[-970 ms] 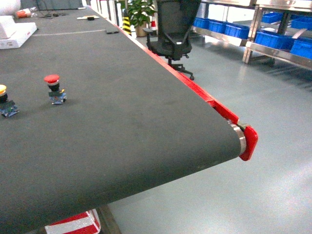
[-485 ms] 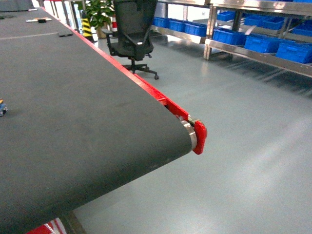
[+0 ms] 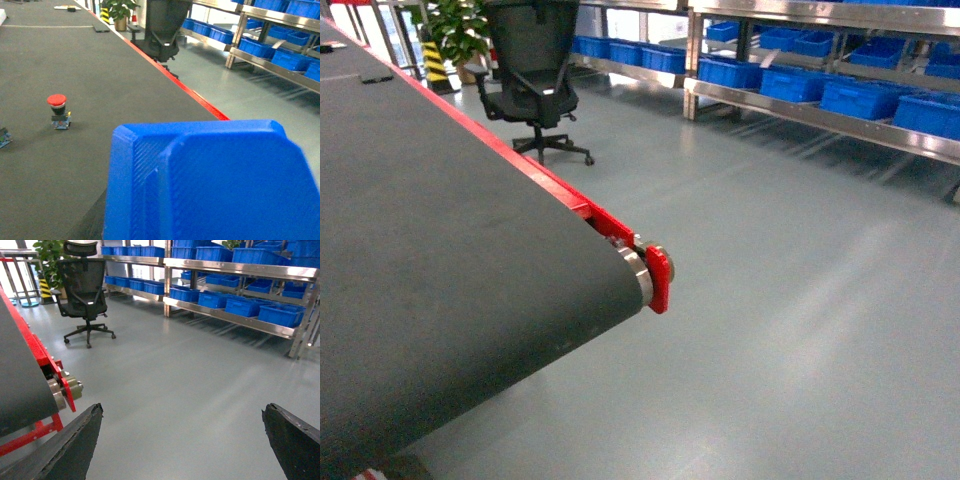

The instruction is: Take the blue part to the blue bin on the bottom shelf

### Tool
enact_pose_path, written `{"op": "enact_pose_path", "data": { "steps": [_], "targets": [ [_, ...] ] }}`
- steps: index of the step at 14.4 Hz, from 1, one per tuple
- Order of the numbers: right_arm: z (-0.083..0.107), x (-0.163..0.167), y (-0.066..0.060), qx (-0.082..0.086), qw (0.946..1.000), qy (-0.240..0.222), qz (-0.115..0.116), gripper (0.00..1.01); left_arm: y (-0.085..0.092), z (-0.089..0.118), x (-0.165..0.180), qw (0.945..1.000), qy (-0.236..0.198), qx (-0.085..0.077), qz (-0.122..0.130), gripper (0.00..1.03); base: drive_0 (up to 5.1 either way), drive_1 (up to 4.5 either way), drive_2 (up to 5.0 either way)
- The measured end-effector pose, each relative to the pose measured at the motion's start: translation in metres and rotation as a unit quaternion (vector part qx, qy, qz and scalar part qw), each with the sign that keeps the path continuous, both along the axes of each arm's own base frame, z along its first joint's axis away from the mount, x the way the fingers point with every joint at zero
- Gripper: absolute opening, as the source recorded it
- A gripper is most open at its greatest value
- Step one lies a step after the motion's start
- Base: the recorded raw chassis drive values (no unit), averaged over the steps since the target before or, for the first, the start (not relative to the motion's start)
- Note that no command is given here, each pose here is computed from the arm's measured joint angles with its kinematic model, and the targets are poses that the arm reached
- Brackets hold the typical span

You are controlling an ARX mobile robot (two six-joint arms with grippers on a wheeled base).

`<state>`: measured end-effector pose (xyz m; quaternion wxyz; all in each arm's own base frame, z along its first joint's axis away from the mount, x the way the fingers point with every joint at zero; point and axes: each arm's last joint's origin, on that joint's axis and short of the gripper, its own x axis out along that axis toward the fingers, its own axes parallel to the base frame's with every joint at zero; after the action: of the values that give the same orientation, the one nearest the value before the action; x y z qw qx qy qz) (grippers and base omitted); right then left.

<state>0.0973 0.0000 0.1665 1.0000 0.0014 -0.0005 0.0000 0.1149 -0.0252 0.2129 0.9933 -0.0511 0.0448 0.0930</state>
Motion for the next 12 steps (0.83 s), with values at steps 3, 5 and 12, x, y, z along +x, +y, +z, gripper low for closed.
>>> {"op": "enact_pose_path", "data": {
  "steps": [3,5,12],
  "targets": [
    [0.0,0.0,0.0,0.0,1.0,0.0,0.0,0.98,0.0,0.0,0.0,1.0,0.0,0.0,0.0,0.43,-1.6,-1.61,-1.6],
    [0.0,0.0,0.0,0.0,1.0,0.0,0.0,0.98,0.0,0.0,0.0,1.0,0.0,0.0,0.0,0.43,-1.6,-1.62,-1.6],
    [0.0001,0.0,0.0,0.0,1.0,0.0,0.0,0.98,0.0,0.0,0.0,1.0,0.0,0.0,0.0,0.43,-1.6,-1.62,-1.6]
  ]
}}
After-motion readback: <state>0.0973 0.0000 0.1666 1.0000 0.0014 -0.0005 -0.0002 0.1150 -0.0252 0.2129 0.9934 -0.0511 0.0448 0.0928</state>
